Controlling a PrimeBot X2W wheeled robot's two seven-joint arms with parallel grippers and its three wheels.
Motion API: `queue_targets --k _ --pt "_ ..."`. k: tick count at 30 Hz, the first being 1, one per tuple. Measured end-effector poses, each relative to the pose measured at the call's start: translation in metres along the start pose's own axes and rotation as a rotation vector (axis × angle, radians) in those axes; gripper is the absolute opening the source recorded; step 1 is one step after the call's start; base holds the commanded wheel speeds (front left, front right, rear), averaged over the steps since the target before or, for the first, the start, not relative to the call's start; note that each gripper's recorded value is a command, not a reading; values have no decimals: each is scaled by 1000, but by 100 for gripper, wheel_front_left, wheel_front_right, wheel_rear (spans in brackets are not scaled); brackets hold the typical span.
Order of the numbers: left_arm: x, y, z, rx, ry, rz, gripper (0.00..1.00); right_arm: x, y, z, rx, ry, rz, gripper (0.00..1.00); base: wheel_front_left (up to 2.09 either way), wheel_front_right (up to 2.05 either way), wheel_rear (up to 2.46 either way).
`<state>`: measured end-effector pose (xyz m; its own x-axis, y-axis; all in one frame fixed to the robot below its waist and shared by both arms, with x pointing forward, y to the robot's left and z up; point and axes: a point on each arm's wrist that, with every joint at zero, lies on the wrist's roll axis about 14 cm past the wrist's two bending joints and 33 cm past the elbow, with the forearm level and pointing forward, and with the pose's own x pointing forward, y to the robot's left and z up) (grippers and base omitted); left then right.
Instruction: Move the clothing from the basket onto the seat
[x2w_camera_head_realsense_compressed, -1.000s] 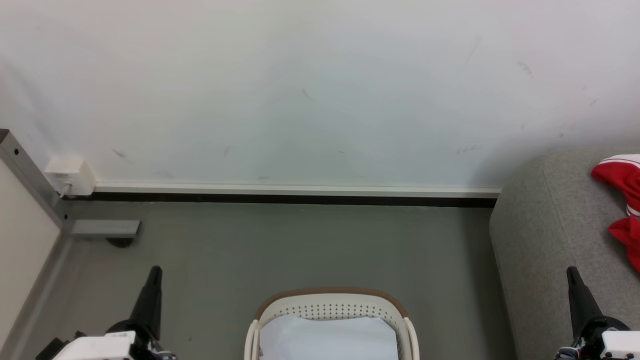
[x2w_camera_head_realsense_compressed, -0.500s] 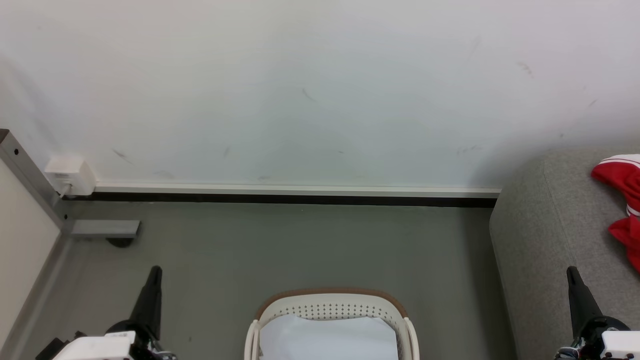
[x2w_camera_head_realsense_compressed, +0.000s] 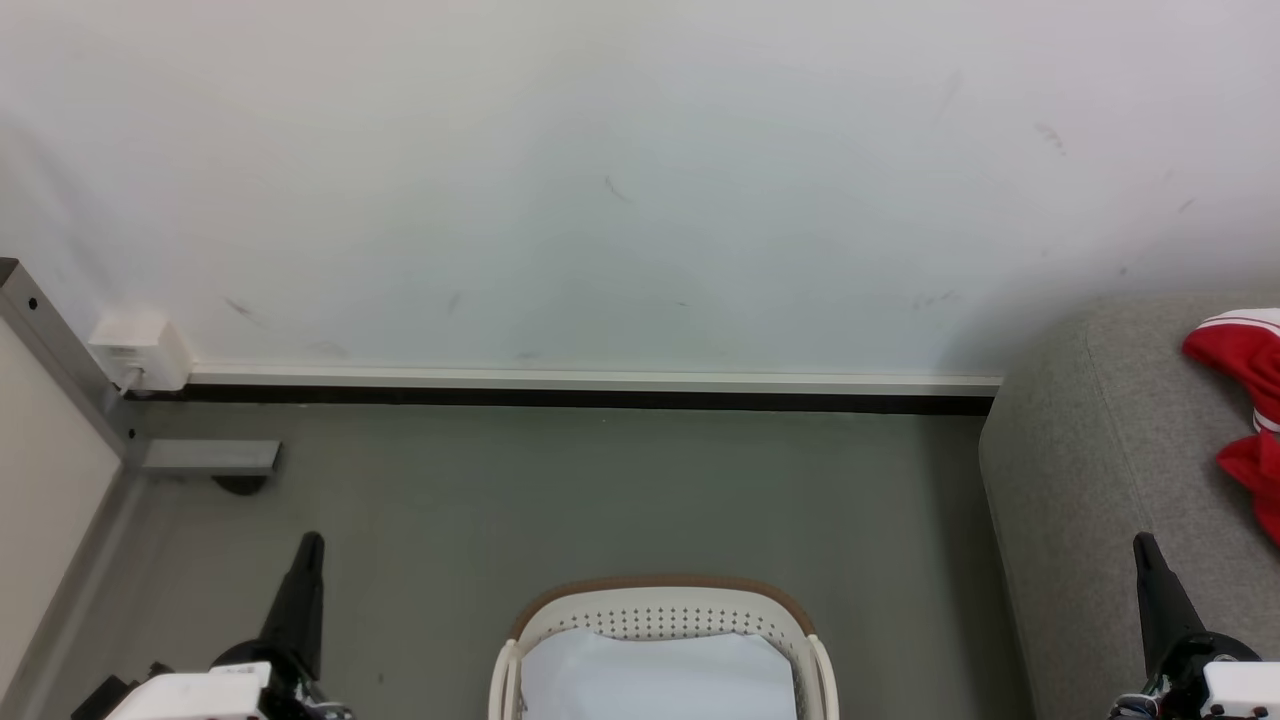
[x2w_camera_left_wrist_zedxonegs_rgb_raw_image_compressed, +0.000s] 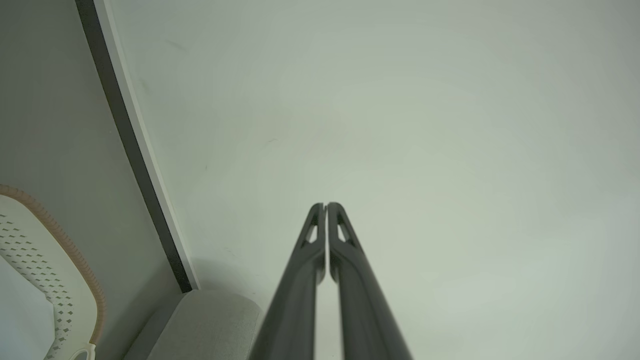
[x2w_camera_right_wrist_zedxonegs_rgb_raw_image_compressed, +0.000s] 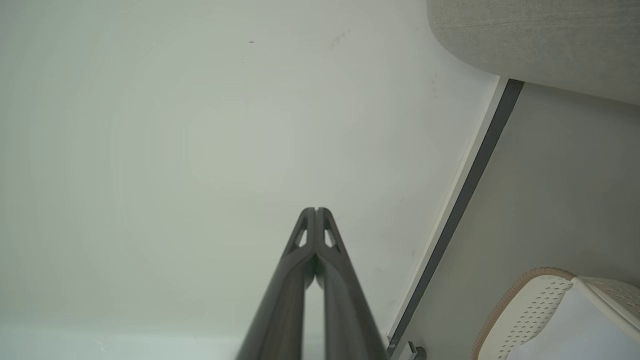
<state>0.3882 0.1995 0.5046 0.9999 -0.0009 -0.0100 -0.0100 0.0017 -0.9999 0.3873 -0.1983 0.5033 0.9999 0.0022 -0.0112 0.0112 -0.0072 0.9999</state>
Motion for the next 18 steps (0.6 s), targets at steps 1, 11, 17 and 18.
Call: queue_targets --k 1,11,17,18 --pt "0 0 0 0 0 0 0 0 0 0 0 0 0 0 0 0 0" --pt "0 0 0 0 0 0 0 0 0 0 0 0 0 0 0 0 0" --pt "0 0 0 0 0 0 0 0 0 0 0 0 0 0 0 0 0" --pt "0 0 0 0 0 0 0 0 0 0 0 0 0 0 0 0 0"
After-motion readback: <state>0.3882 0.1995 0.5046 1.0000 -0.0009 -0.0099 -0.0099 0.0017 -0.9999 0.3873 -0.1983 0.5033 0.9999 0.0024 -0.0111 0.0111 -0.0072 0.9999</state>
